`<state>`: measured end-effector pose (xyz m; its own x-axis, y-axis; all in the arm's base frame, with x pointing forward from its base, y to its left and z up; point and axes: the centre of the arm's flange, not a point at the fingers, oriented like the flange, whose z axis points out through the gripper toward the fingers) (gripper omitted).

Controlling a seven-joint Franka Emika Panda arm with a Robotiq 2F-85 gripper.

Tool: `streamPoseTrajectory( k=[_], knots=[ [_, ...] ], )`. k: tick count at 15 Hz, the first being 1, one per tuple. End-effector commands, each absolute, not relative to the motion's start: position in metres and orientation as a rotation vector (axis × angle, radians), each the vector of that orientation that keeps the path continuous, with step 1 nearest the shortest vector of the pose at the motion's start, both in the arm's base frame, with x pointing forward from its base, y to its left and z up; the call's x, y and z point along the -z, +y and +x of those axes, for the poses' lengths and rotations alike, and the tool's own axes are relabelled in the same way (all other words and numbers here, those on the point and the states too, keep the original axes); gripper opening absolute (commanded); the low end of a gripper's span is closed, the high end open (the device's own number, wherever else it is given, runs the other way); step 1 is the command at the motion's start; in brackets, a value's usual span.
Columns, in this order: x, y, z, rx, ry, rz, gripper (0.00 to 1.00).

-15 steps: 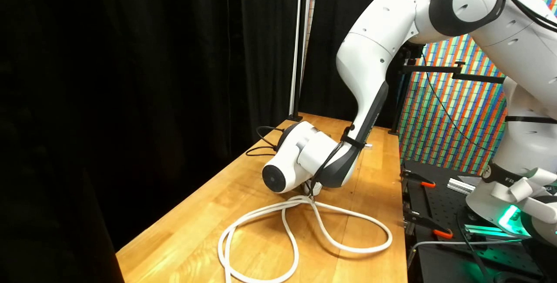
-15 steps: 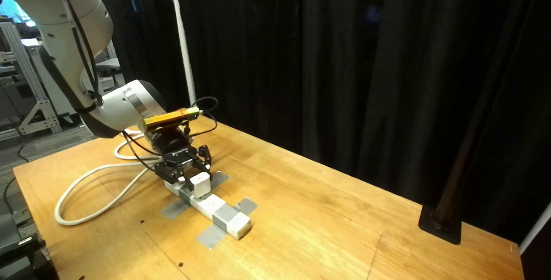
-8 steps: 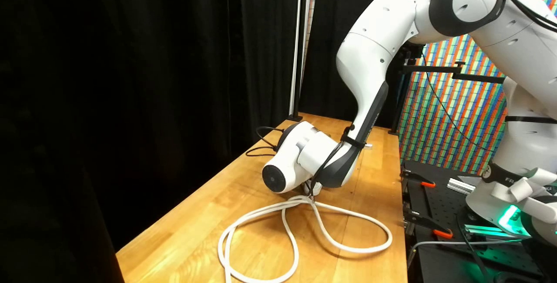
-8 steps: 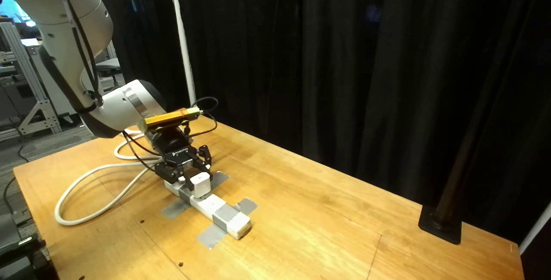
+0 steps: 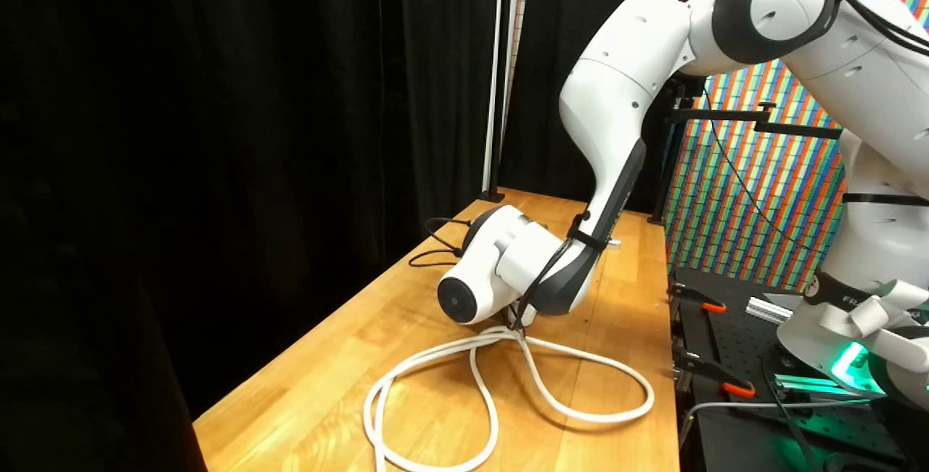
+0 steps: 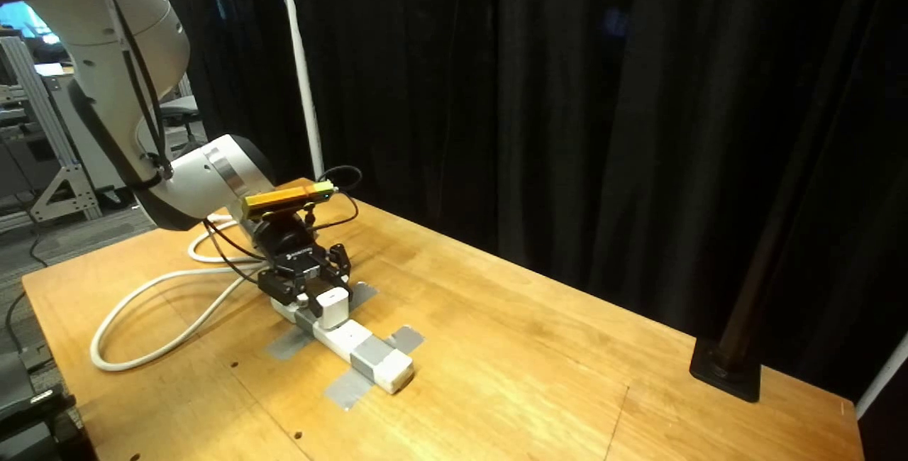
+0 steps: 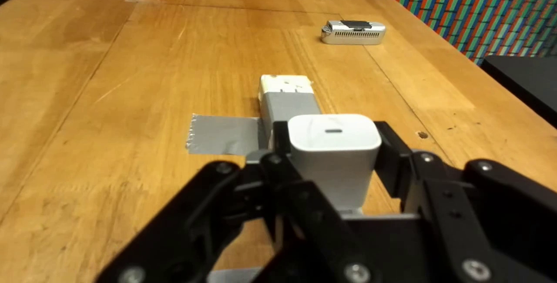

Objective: Plug the charger head into the extension cable

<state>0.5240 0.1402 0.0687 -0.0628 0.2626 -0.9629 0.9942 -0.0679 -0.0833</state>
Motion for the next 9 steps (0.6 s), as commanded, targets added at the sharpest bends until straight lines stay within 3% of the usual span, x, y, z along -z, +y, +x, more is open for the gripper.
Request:
streamPoseTrajectory(
  k=[1, 9],
  knots=[
    [-0.033, 0.135, 0.518, 1.231, 1.493, 1.447, 0.23],
    [-0.013, 0.132, 0.499, 1.307, 1.453, 1.442, 0.23]
  ],
)
